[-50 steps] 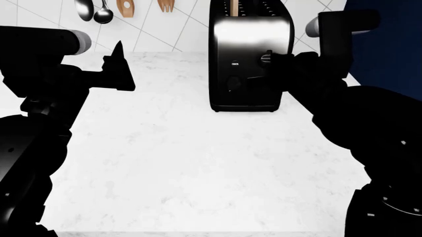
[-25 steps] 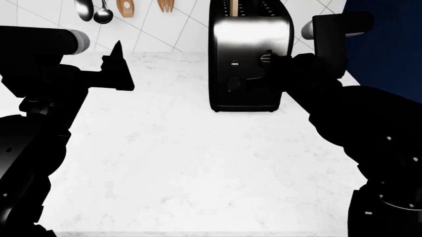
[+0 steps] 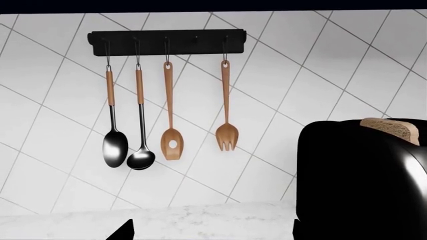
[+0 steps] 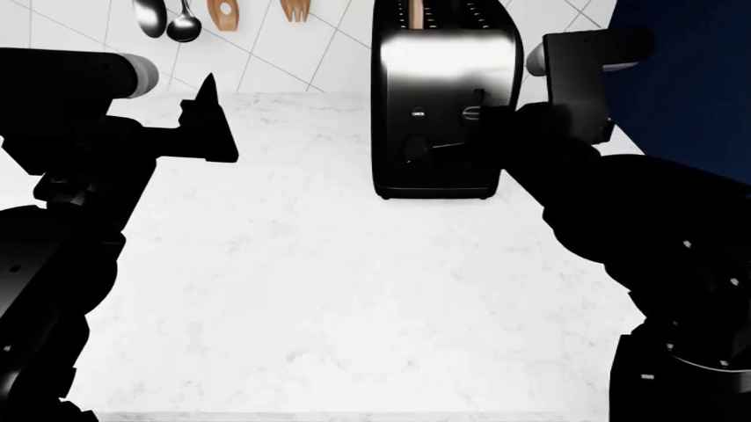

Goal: Push down the lever of the toaster to turn it on.

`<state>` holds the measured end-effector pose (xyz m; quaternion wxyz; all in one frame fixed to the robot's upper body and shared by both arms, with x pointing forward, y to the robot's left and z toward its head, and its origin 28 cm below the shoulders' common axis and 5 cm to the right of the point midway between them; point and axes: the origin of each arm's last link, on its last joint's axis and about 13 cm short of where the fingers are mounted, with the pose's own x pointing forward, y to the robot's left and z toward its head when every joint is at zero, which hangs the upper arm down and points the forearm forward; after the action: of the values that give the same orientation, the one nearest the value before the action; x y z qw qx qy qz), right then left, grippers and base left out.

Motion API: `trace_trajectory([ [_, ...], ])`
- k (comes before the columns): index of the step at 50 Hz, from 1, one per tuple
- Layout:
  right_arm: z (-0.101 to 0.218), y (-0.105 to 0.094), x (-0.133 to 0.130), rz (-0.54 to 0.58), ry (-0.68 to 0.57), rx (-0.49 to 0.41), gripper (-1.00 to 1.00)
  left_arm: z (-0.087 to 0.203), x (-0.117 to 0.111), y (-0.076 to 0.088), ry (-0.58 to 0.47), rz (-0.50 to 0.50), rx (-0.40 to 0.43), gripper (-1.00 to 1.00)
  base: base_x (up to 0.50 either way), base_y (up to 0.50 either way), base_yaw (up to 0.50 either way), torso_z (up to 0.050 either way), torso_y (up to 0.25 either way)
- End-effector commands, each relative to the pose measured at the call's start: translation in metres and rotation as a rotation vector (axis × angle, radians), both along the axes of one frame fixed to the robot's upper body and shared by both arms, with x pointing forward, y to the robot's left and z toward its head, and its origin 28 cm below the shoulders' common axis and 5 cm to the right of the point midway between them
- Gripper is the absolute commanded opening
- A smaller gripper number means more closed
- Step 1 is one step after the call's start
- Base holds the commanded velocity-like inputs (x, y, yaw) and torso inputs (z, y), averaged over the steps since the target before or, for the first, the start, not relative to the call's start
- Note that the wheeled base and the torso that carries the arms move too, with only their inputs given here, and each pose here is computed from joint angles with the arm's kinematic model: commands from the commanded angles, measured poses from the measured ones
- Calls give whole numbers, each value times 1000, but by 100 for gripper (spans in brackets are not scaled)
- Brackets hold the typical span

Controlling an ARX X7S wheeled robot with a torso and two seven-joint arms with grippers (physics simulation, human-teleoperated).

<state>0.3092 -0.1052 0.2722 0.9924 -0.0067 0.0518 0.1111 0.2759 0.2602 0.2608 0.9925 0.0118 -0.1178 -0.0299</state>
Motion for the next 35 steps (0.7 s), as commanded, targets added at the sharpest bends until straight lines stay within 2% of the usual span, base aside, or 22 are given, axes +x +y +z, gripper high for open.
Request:
trace_trajectory([
  [1,-27,-3,12,-150,261,-25,-100,0,0,0,1,1,-3,100,0,0,0,0,0],
  [21,-35,1,15,-243,397,-42,-100,0,0,1,1,4,-6,100,7,1,3,0,0],
  [35,-39,2,18,-275,437,-50,-100,0,-1,1,1,6,-6,100,5,0,0,0,0],
])
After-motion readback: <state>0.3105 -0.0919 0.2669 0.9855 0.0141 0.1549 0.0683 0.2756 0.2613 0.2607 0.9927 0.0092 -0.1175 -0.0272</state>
